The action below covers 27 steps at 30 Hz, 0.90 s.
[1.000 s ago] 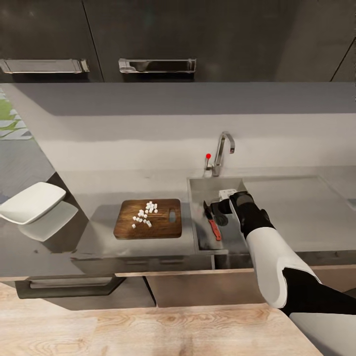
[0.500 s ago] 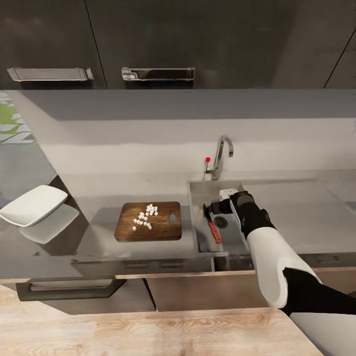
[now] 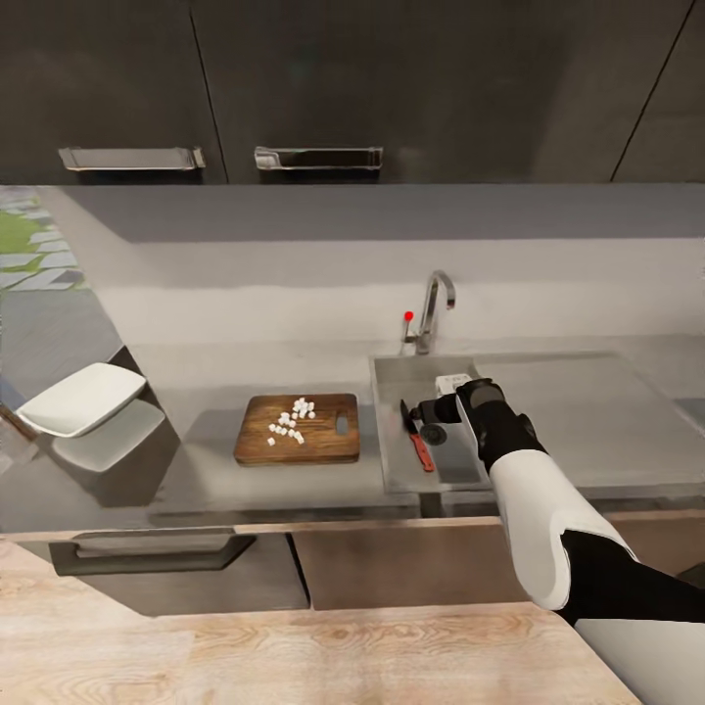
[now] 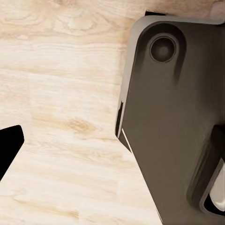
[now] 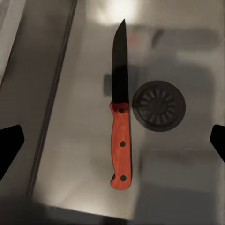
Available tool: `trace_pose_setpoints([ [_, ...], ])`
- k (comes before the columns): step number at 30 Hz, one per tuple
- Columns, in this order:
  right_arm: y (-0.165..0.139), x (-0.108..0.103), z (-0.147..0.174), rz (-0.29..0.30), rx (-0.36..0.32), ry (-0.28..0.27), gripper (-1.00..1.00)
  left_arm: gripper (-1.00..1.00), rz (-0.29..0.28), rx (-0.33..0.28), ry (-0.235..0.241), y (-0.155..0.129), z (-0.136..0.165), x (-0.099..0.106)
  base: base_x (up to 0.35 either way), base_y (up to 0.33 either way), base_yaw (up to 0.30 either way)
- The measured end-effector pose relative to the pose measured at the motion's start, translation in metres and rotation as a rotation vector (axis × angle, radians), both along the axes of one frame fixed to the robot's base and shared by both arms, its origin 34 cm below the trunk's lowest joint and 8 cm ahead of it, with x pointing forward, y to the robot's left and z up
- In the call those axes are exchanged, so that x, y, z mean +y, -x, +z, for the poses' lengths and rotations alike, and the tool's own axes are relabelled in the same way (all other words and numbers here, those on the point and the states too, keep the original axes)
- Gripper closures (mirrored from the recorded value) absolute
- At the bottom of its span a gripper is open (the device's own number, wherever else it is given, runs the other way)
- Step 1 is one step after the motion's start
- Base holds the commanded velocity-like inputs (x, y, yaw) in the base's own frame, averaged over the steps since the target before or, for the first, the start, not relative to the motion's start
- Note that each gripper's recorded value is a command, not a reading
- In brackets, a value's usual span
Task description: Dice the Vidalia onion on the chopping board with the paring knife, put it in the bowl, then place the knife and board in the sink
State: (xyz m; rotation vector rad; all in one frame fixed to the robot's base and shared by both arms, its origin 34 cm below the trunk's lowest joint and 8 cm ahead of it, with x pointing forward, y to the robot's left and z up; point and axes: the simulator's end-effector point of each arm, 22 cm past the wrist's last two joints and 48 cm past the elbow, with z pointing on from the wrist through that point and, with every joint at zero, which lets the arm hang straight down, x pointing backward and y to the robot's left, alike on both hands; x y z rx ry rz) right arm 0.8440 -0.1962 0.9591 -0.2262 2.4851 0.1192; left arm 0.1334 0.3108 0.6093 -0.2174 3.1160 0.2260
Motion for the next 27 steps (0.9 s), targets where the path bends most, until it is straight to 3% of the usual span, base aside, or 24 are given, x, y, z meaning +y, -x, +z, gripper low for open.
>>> trace_pose_setpoints([
  [11, -0.001, 0.000, 0.013, 0.000, -0.018, 0.000, -1.00, -1.00, -0.001, -0.018, 0.000, -0.007, 0.000, 0.000, -0.093, 0.032, 0.000],
  [27, -0.001, 0.000, 0.032, 0.000, -0.044, 0.000, -1.00, -1.00, 0.000, -0.043, 0.001, -0.017, 0.001, 0.000, -0.005, 0.002, 0.000],
])
